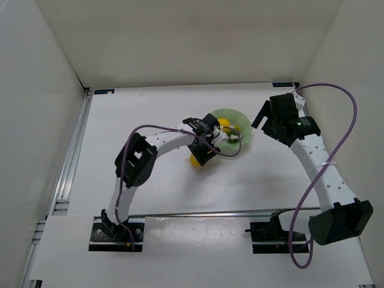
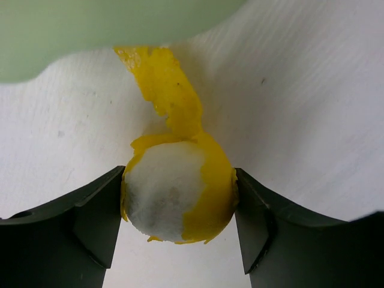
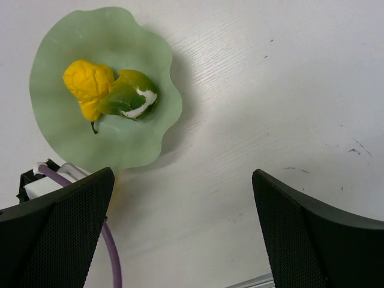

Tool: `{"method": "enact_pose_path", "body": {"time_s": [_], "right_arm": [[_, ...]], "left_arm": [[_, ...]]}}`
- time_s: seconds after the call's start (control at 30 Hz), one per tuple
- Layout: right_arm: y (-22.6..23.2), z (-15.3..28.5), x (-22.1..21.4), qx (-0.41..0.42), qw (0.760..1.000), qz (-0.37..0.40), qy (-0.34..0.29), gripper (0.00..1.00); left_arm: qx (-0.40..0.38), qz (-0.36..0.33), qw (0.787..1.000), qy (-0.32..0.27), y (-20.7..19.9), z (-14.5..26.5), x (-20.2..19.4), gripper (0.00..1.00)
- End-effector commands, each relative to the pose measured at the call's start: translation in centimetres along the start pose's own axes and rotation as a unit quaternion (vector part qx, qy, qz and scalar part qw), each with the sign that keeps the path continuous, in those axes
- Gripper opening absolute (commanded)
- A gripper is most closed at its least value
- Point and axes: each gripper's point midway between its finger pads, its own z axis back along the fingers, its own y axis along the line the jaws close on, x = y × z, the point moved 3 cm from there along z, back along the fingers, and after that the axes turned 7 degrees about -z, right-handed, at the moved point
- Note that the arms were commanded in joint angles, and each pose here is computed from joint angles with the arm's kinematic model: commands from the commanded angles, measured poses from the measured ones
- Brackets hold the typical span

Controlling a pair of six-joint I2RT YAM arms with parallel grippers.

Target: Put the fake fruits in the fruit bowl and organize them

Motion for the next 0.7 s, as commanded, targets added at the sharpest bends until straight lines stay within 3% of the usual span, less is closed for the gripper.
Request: {"method": "enact_pose_path", "body": {"time_s": [0.0, 0.07, 0.27, 0.33, 0.5, 0.53, 0.57, 0.67], "right_arm": [[-0.7, 0.8, 0.7, -0.007, 1.000, -0.014, -0.023, 1.00], [-0.6, 0.8, 0.6, -0.004, 1.000, -0.014, -0.020, 1.00], [-0.7, 0.2, -0.1, -0.004, 1.000, -0.017, -0.013, 1.00], [-0.9, 0.0, -0.3, -0.007, 1.000, -0.015, -0.010, 1.00], [-1.1, -0.2, -0.5, -0.013, 1.000, -0.014, -0.010, 1.00], [-1.4, 0.1, -0.4, -0.017, 1.000, -0.014, -0.015, 1.00], [-1.4, 0.5, -0.2, -0.012, 1.000, -0.017, -0.020, 1.00], [-2.4, 1.3, 0.2, -0.021, 0.999, -0.023, -0.037, 1.00]], "left_arm": [[-0.017, 0.011, 0.999, -0.029, 0.5, 4.4, 0.1, 0.27], [-0.007, 0.012, 1.000, -0.016, 0.6, 5.6, -0.6, 0.22], [0.050, -0.023, 0.996, -0.066, 1.9, 12.1, 2.5, 0.23], [0.059, -0.027, 0.995, -0.078, 2.1, 12.4, 3.8, 0.25], [0.110, -0.040, 0.982, -0.146, 4.8, 12.0, 8.9, 0.35], [0.110, -0.044, 0.981, -0.152, 4.6, 11.7, 9.8, 0.45], [0.106, -0.044, 0.983, -0.144, 4.9, 10.0, 10.3, 0.60], [0.132, -0.045, 0.975, -0.174, 5.9, 9.4, 13.1, 0.63]]}}
